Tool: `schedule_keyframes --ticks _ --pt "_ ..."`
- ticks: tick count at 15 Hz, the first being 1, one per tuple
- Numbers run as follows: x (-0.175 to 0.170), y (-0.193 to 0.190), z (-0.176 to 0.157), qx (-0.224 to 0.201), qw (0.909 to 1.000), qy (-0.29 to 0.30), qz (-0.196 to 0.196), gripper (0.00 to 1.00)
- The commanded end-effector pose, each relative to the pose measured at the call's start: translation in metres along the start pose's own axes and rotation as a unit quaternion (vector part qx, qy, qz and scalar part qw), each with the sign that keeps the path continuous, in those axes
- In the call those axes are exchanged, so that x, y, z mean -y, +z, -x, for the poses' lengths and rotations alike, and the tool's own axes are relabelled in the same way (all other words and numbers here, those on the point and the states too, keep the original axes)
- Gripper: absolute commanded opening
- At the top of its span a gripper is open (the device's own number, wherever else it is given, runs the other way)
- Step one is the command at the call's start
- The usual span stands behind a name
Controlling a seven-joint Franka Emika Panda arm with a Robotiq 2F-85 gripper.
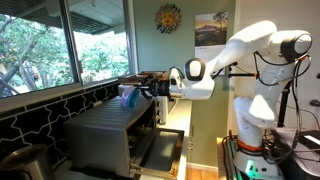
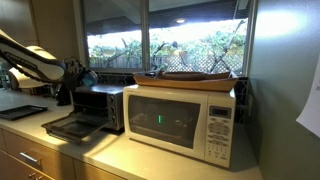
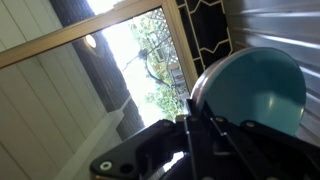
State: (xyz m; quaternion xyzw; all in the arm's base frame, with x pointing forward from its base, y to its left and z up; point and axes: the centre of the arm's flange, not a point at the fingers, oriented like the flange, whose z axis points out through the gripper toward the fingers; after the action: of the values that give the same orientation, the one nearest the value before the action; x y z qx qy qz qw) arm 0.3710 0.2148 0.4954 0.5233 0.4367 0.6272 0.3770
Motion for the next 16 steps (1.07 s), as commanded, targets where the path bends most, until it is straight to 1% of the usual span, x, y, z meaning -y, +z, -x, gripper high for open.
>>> schedule_keyframes --ticks 1,4,10,13,15,16 --pt "0.016 -0.002 0.031 -0.021 0.9988 -0.042 0.013 0.01" --pt "0.025 -0.005 0.026 -0.033 0.9972 -0.066 0.016 0.01" --pt "0.044 -0.009 0.017 -0.046 0.9903 -0.109 0.073 0.01" --pt "0.058 -0.013 0.016 -0.043 0.9892 -0.118 0.076 0.01" --pt "0.065 -0.011 0.018 -0.038 0.9876 -0.126 0.086 0.01" --pt "0.066 -0.008 0.018 -0.036 0.9859 -0.131 0.097 0.01"
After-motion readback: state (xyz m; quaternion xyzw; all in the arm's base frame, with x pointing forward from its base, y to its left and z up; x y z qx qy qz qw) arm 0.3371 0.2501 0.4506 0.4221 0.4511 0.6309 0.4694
